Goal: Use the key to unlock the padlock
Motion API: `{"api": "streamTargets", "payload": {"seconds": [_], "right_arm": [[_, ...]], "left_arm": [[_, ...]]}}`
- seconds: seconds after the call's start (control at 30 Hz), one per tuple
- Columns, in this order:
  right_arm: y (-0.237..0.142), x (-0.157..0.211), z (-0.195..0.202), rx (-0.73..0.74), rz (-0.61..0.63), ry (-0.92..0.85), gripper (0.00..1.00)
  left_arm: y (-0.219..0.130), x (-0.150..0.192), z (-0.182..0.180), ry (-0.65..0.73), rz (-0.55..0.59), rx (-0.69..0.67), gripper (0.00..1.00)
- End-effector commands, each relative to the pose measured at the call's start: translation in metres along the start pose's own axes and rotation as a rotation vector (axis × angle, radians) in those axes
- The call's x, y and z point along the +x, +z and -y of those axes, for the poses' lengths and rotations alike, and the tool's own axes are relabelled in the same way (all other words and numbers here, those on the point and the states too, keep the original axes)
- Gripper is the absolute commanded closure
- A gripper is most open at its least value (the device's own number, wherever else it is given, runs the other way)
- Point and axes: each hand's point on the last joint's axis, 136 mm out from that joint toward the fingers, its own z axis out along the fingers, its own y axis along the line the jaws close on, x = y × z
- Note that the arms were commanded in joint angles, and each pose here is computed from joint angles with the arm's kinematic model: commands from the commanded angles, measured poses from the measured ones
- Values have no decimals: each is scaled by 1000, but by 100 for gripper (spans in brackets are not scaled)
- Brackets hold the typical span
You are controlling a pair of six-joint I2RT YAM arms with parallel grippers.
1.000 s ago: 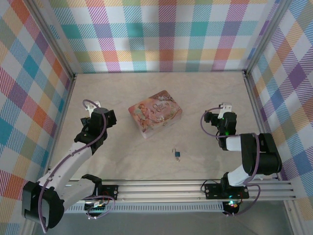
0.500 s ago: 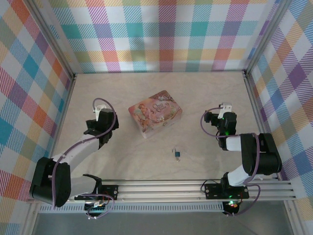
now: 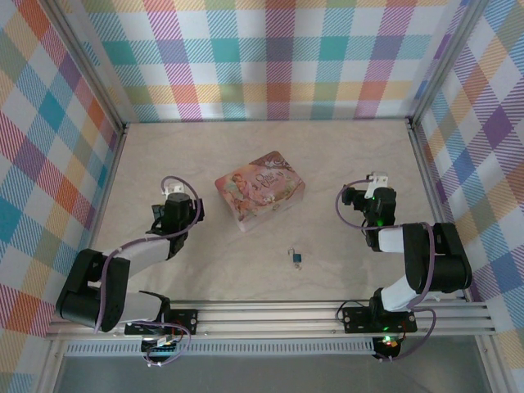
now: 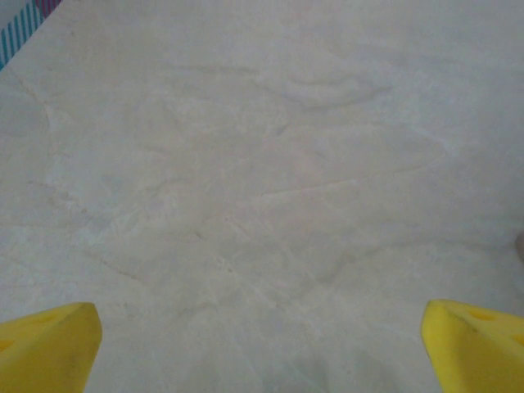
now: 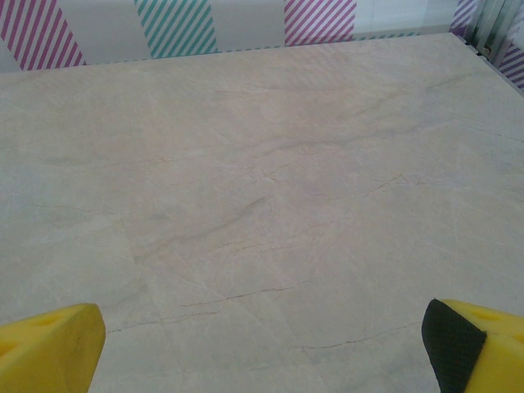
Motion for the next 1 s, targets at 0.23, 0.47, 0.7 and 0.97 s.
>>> {"api": "streamTargets", "payload": {"seconds": [0.23, 0.47, 0.7, 0.97], "right_arm": [[0, 0, -1, -12, 1, 10, 0], [0, 0, -1, -12, 0, 10, 0], [0, 0, -1, -12, 0, 9, 0], [0, 0, -1, -12, 2, 10, 0]], "left_arm": [[-23, -26, -31, -233, 281, 50, 0], [-17, -29, -26, -218, 260, 88, 0], [-7, -32, -2, -93, 210, 179, 0], [-12, -35, -6, -79, 271, 175, 0]]}}
